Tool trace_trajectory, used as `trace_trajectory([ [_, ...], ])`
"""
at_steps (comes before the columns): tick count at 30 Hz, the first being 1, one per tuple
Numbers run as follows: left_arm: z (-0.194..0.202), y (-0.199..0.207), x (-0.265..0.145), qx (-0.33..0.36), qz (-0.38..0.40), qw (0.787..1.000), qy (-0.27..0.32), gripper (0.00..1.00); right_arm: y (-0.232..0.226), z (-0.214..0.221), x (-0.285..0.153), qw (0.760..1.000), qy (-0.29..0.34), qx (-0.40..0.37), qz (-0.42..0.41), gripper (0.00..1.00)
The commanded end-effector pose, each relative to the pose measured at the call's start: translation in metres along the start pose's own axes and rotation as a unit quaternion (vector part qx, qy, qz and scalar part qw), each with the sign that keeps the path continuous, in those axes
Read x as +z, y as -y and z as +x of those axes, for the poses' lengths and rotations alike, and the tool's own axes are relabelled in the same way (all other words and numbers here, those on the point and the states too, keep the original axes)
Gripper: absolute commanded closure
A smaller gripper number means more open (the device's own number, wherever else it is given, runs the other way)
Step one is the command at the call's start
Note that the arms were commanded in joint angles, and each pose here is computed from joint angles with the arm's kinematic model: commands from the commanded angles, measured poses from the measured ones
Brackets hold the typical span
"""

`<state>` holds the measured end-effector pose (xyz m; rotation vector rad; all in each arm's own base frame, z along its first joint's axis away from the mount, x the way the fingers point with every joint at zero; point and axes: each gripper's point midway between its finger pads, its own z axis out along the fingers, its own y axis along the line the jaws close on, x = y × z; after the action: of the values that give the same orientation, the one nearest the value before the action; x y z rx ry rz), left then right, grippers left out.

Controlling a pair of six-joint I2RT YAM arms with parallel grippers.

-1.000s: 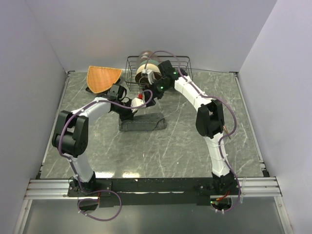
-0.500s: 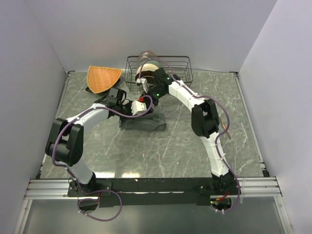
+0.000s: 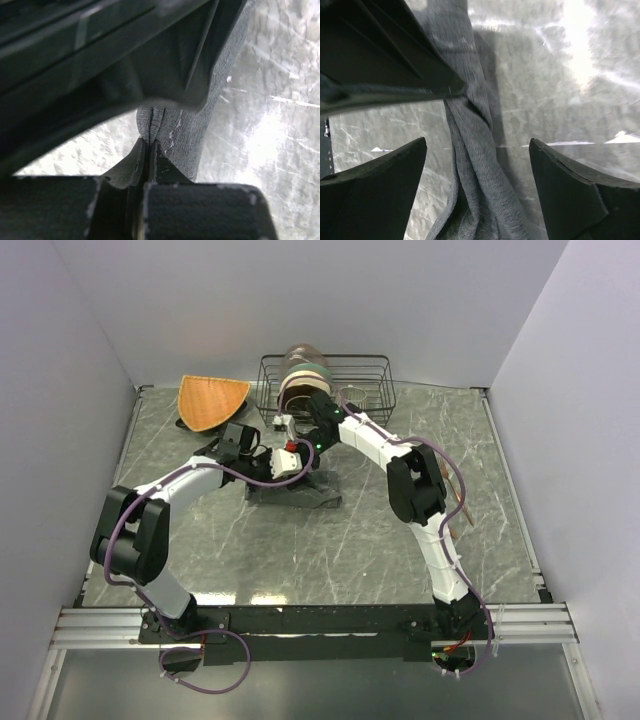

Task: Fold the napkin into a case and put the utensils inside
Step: Pick up the smaller rectangle-folded napkin from the center of the board, then turn over the smaller rectangle-folded napkin at the center of the board.

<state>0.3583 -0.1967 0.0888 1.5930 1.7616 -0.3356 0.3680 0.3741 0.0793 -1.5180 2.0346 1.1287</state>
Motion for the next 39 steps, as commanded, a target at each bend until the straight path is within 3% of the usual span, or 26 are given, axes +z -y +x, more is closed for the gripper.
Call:
trace_trajectory([
  [1,-0.026,-0.011,-0.011,0.034,-0.027,0.998,0.037,0.99,0.0,0.0,0.006,1.0,0.002,-0.012,0.011,0.16],
  [6,-0.025,-0.01,-0.011,0.031,-0.028,0.998,0.037,0.99,0.006,0.0,0.008,1.0,0.005,-0.003,0.02,0.29],
  [13,-0.025,-0.01,-0.012,0.031,-0.032,0.998,0.038,0.99,0.005,-0.006,0.007,1.0,0.015,-0.009,0.024,0.67],
  [17,-0.024,-0.009,-0.013,0.031,-0.032,0.998,0.036,0.99,0.001,-0.009,0.004,1.0,0.02,-0.007,0.017,0.78],
  [20,-0.023,-0.009,-0.012,0.031,-0.033,0.998,0.035,0.99,-0.004,-0.013,0.001,1.0,0.025,-0.005,0.011,0.91],
  [21,-0.023,-0.01,-0.013,0.032,-0.036,0.998,0.035,0.99,-0.005,-0.013,0.0,1.0,0.026,-0.004,0.01,1.0],
  [24,-0.025,-0.015,-0.014,0.029,-0.049,0.998,0.038,0.97,-0.006,-0.012,0.0,1.0,0.024,-0.001,0.012,1.0],
  [30,-0.036,-0.022,-0.024,0.023,-0.075,0.996,0.052,0.7,0.0,-0.013,-0.008,0.999,0.024,-0.01,0.041,1.0],
  [36,-0.047,-0.037,-0.041,-0.01,-0.102,0.993,0.066,0.59,0.005,-0.019,-0.021,0.996,0.024,-0.034,0.082,1.0],
  [39,-0.052,-0.051,-0.058,-0.065,-0.118,0.988,0.081,0.55,0.01,-0.022,-0.029,0.993,0.021,-0.048,0.108,1.0],
])
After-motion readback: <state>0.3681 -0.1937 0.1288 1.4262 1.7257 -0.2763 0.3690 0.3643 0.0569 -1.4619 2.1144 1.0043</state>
